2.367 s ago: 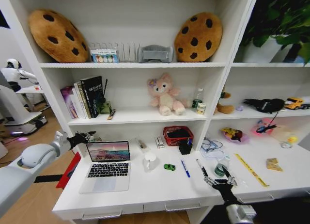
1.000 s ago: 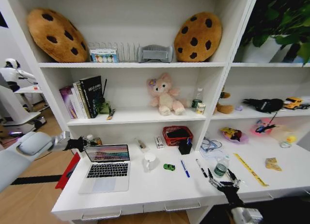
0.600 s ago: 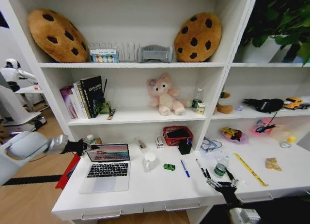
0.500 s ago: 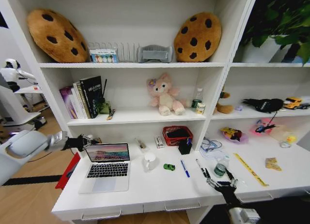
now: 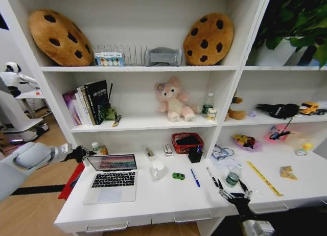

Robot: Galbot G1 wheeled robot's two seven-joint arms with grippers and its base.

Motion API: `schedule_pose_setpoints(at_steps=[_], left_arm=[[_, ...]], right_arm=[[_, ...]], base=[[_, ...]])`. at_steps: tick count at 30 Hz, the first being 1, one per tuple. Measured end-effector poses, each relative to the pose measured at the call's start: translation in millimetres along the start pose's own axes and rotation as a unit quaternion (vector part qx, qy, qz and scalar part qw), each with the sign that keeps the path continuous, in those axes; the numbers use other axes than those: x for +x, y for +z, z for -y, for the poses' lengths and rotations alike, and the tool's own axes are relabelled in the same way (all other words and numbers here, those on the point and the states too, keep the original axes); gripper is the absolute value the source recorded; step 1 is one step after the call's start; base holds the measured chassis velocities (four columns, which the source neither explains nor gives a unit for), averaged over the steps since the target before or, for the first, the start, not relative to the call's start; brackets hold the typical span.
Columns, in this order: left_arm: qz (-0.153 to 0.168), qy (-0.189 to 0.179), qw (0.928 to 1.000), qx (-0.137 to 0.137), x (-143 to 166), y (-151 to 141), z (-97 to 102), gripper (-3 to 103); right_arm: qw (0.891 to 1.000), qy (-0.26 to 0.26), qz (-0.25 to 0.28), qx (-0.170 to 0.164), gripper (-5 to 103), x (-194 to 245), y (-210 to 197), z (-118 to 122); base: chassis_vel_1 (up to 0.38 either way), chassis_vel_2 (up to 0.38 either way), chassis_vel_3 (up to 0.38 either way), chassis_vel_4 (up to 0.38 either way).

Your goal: Organize the objects on the table.

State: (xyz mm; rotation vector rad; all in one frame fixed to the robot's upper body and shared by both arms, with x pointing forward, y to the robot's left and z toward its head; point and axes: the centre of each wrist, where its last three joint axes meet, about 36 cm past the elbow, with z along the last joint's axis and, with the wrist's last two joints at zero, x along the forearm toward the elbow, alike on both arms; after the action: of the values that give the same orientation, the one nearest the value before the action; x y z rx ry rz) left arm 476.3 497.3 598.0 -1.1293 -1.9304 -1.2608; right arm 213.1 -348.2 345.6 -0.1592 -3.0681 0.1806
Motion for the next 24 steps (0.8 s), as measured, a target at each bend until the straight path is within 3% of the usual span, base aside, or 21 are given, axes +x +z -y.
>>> schedule_pose_setpoints(at_steps=[8,11,12,13,16,24], left_arm=[[0.004,0.065,0.9972,-0.037,-4.2,-16.7,9.4,0],[-0.001,0.093,0.9924,-0.080,-13.9,-28.5,19.2,0],[-0.001,0.093,0.9924,-0.080,-13.9,-28.5,19.2,0],[-0.007,0.103,0.9891,-0.105,-19.1,-31.2,23.1,0],[-0.009,0.119,0.9847,-0.128,-31.7,-33.2,34.5,0],[-0.007,0.142,0.9778,-0.154,-56.7,-29.7,56.2,0]], right_arm=[[1.000,-0.005,0.002,0.001,100,-2.9,-0.8,-4.9],[1.000,-0.005,0.003,0.003,100,-3.7,-1.8,-3.9],[1.000,-0.005,0.003,0.003,100,-3.7,-1.8,-3.9],[1.000,-0.003,0.002,0.003,100,-3.2,-1.4,-4.1],[1.000,-0.001,-0.001,0.002,100,-0.1,0.8,-7.4],[1.000,0.001,-0.004,0.004,100,2.6,2.7,-9.1]], base=[[0.000,0.000,0.000,0.000],[0.000,0.000,0.000,0.000],[0.000,0.000,0.000,0.000],[0.000,0.000,0.000,0.000],[0.000,0.000,0.000,0.000],[0.000,0.000,0.000,0.000]])
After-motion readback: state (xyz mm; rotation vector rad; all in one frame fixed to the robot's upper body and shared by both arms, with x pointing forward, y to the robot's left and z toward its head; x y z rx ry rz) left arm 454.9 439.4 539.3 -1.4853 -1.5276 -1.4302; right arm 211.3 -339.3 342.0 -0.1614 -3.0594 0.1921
